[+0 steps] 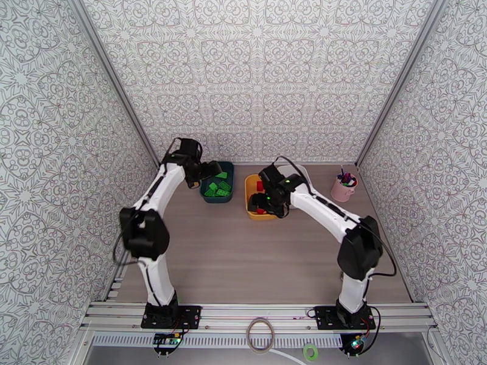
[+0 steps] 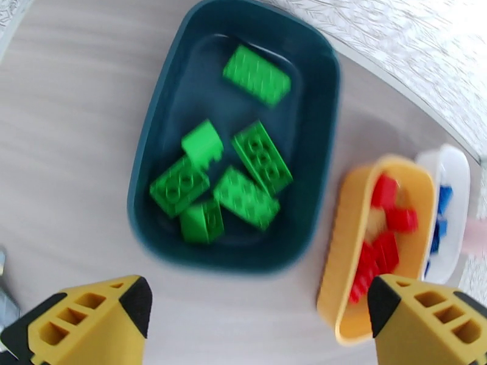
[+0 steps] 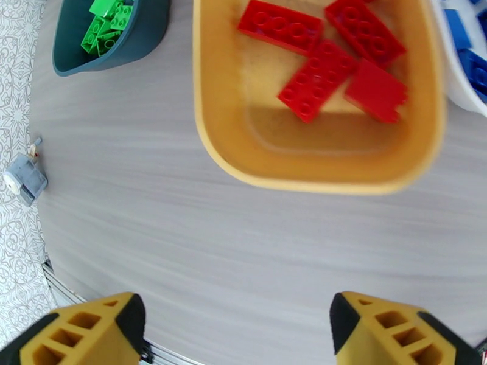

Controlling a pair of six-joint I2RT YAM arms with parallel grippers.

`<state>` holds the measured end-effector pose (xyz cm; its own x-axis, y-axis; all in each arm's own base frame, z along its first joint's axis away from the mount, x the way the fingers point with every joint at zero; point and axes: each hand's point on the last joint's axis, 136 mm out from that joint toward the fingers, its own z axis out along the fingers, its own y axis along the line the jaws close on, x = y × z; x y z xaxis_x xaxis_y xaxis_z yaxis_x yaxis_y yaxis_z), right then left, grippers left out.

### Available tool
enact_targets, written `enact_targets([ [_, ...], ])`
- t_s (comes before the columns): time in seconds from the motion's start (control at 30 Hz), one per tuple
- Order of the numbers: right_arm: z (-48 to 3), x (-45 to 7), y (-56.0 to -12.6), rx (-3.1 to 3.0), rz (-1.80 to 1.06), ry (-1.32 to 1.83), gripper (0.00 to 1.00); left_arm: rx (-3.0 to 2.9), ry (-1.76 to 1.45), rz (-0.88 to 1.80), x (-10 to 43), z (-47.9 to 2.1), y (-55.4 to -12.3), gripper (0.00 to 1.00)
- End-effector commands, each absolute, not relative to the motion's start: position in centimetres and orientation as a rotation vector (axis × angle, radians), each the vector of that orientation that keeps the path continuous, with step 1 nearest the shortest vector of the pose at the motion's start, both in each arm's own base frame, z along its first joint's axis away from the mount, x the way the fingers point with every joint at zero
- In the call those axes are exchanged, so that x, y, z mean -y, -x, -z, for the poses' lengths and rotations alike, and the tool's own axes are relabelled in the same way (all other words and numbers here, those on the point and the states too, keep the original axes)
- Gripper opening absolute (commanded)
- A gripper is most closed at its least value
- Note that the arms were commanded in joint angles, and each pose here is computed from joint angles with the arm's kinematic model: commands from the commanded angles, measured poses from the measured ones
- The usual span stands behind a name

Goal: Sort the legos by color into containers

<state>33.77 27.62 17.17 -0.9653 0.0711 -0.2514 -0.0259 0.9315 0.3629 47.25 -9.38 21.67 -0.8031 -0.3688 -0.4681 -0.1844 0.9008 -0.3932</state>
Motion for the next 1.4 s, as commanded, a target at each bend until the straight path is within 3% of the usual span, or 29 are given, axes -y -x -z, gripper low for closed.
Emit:
enact_targets([
  [0.0, -18.8, -24.7, -33.3, -2.767, -0.443, -0.044, 0.89, -2.336, 0.296, 0.425, 9.3, -26.9, -44.9, 0.99],
  [0.37, -28.8, -12.4, -32.2, -2.344, -0.010, -0.187, 0.94, -1.891, 0.306, 0.128, 1.2, -35.8, -35.8, 0.99],
  [0.57, -32.0, -8.6, -32.0, -1.948, 0.060, -0.153, 0.99, -1.501, 0.091, 0.007, 0.6, -38.0, -32.1, 0.99],
  [0.73, -29.5, -5.2, -33.0, -1.754, 0.195, -0.185, 0.98, -1.736, 0.265, -0.190, -3.6, -30.2, -33.3, 0.99],
  [0.97, -20.5, -3.5, -36.7, -1.868, 0.426, -0.100, 0.99, -1.872, 0.231, -0.375, -5.7, -20.0, -35.5, 0.99],
  [1.23, -15.2, -1.3, -39.9, -1.869, 0.420, -0.099, 0.99, -1.823, 0.204, -0.283, -4.9, -15.6, -39.4, 0.99],
  [1.37, -13.5, -0.2, -40.2, -1.828, 0.382, -0.114, 0.99, -1.777, 0.124, -0.281, -3.4, -13.1, -39.3, 0.99],
])
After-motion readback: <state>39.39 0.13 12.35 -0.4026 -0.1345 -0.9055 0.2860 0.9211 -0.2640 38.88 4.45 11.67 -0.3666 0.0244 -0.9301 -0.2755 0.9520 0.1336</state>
